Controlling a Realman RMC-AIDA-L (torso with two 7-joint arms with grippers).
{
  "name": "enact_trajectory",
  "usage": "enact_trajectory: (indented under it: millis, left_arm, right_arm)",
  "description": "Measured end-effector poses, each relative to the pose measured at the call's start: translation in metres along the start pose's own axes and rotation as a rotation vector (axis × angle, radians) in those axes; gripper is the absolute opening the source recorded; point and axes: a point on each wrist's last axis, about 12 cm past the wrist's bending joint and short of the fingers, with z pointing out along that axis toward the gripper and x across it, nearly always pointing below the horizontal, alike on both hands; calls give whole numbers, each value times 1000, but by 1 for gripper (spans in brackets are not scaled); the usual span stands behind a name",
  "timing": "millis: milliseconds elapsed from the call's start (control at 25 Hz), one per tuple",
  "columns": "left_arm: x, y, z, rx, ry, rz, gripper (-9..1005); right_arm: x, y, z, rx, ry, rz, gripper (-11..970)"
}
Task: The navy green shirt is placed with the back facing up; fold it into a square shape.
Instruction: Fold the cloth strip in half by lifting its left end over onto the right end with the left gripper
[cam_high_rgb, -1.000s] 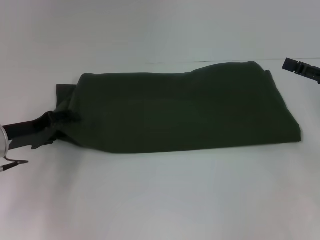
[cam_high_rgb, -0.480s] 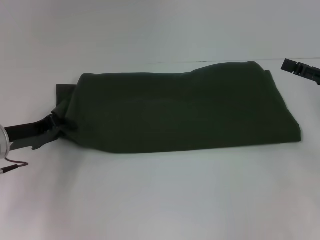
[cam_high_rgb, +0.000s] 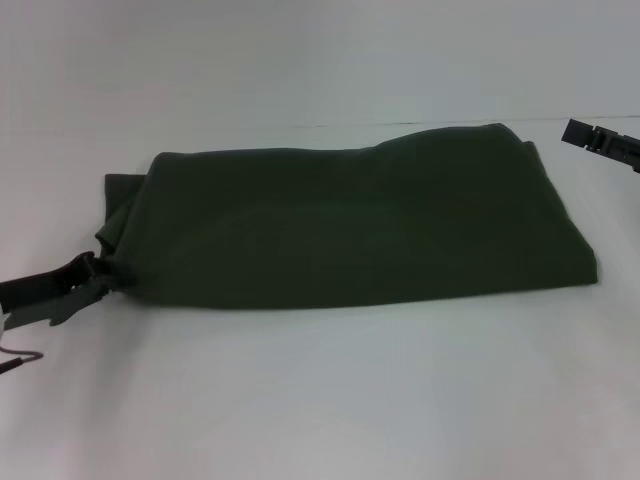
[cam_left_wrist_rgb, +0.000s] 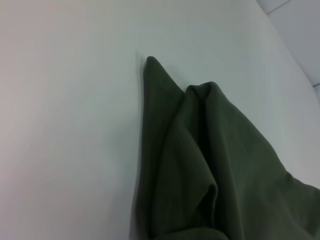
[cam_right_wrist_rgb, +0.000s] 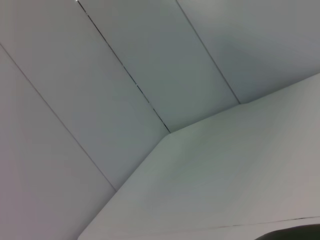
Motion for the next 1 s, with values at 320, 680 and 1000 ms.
enact_trajectory:
  millis: [320,680,1000]
  left_arm:
    - [16,15,-21,88,-42,-31,50]
    - [23,36,-44,62,-95,2,49]
    - [16,54,-76,-3,-163,43,49]
  right_arm:
    - [2,1,2,-5,-9,5,905]
    - [4,5,7,-24,-35,7,904]
    - [10,11,16,-45,-48,11,905]
